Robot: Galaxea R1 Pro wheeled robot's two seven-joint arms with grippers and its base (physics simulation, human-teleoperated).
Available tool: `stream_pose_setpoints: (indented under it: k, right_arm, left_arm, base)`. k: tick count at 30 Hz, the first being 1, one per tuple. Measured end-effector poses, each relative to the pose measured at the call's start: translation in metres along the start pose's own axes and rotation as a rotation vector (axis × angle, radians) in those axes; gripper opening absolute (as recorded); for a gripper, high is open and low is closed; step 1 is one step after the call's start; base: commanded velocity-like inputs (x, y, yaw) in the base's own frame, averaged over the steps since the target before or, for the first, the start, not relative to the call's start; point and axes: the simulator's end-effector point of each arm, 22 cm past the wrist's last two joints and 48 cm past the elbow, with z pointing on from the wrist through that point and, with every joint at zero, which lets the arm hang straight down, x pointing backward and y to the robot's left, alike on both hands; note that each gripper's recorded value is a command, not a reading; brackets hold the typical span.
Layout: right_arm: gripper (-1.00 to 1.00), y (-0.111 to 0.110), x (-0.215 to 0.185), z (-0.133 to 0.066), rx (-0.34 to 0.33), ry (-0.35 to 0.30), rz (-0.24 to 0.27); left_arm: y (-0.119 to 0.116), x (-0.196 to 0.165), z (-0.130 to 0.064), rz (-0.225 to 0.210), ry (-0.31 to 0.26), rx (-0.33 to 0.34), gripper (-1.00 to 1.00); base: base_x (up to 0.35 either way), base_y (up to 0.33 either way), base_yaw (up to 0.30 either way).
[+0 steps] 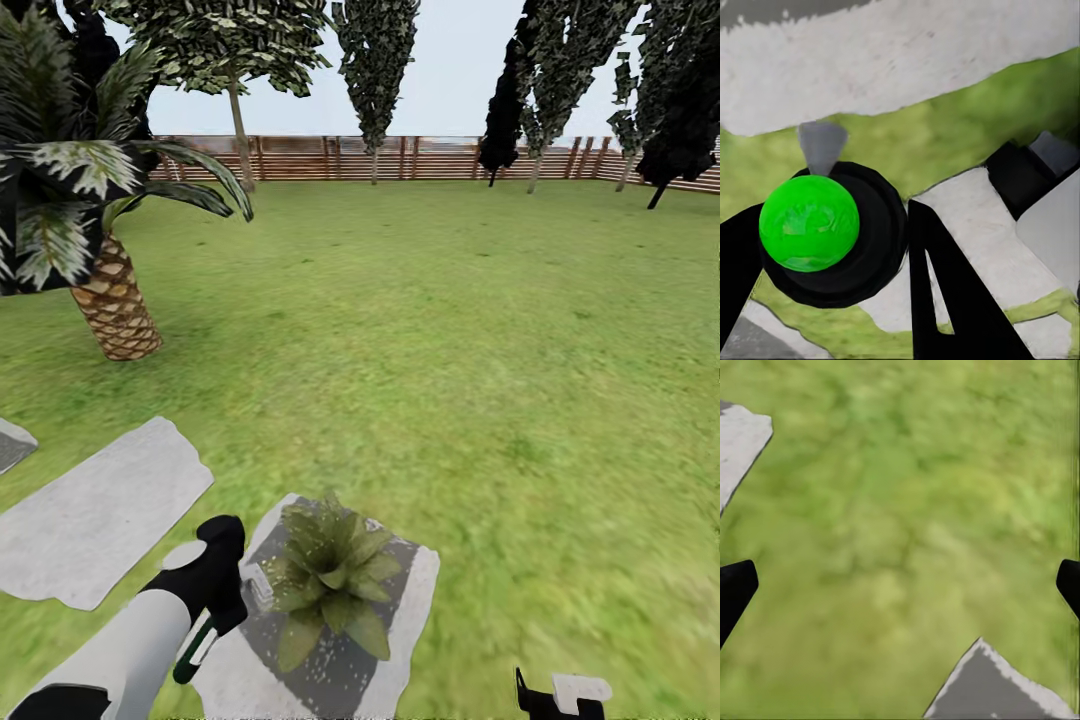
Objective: Pick up the pesticide atomizer in the garden and spray insectifuge to fully cover both potted plants in the garden.
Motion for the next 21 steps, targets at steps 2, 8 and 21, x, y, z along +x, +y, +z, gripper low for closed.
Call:
stream_pose_setpoints:
  k: [2, 8, 21]
  right_arm:
    - [1.0, 0.0, 0.0, 0.0, 0.0, 0.0, 0.0]
    - [1.0, 0.001, 0.0, 0.0, -0.002, 0.001, 0.001]
    - [1.0, 0.001, 0.0, 0.0, -0.001, 0.001, 0.001]
  left_arm:
    - [0.004, 0.004, -0.001, 0.012, 0.025, -0.023, -1.0]
    - [0.002, 0.008, -0.001, 0.018, 0.045, -0.011, -1.0]
    - [0.001, 0.008, -0.001, 0.003, 0.041, -0.009, -1.0]
  base:
    - [-0.044, -0.272, 0.0]
    - [-0.045, -0.111, 0.245]
    - [-0.001, -0.001, 0.165]
